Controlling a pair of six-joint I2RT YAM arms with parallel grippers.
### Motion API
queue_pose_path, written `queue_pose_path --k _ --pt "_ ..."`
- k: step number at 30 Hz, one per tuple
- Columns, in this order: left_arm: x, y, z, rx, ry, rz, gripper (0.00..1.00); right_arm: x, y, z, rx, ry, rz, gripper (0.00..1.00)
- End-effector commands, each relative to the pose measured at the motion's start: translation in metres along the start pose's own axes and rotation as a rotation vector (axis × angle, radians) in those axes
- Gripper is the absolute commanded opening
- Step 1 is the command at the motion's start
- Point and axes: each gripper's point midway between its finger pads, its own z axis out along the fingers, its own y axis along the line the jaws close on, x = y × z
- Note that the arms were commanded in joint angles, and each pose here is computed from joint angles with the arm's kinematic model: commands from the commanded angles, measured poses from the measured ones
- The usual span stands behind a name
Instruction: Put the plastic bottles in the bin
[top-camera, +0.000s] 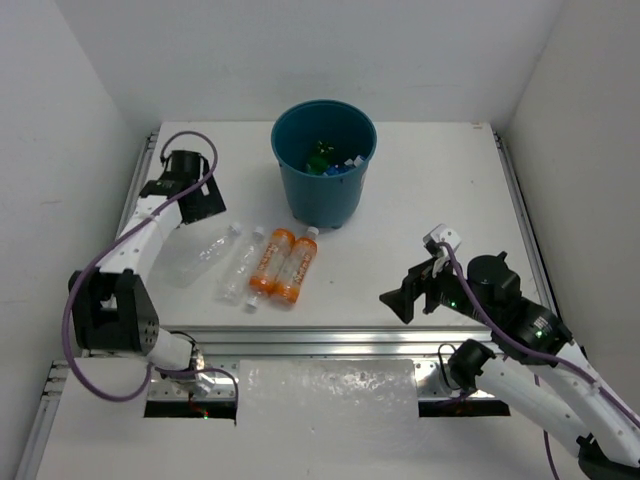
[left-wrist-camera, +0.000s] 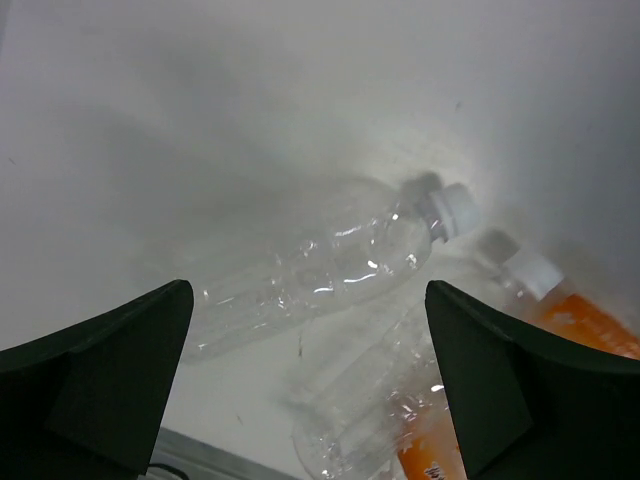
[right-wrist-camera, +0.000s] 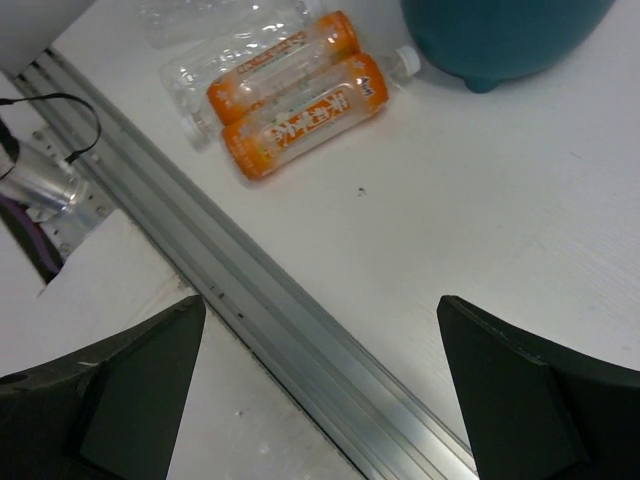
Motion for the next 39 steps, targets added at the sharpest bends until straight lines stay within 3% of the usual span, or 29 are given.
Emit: queue_pose_path --k 1,5,12,20,31,34,36,38,39 --pt "0.012 -0.008 0.001 0.056 0.048 0.034 0.99 -0.004 0.022 0.002 -0.131 -0.038 -0.002 0.99" --pt "0.024 0.001 0.008 0.006 0.075 0.053 0.99 0.01 0.029 0.004 -0.186 -0.007 -0.01 0.99" --pt "0.06 -0.015 0.025 0.106 0.195 0.103 0.99 0.017 0.031 -0.004 -0.211 -0.011 -0.06 0.99" --pt "0.082 -0.005 0.043 0.037 0.273 0.131 0.95 0.013 0.039 -0.011 -0.253 -0.041 -0.065 0.99" --pt "0.102 0.04 0.078 -0.272 0.333 0.19 0.95 0.015 0.04 -0.007 -0.262 -0.042 -0.058 0.99" --pt "0.109 0.04 0.088 -0.276 0.364 0.182 0.93 0.014 0.039 -0.005 -0.254 -0.047 -0.05 0.99" --pt "0.111 0.034 0.09 -0.249 0.381 0.174 0.87 0.013 0.04 -0.005 -0.258 -0.052 -0.048 0.99" --pt "0.106 0.041 0.092 -0.254 0.374 0.142 0.65 0.014 0.04 -0.004 -0.261 -0.047 -0.043 0.99" --pt "0.1 0.043 0.091 -0.253 0.361 0.124 0.35 0.015 0.04 -0.003 -0.264 -0.047 -0.042 0.99"
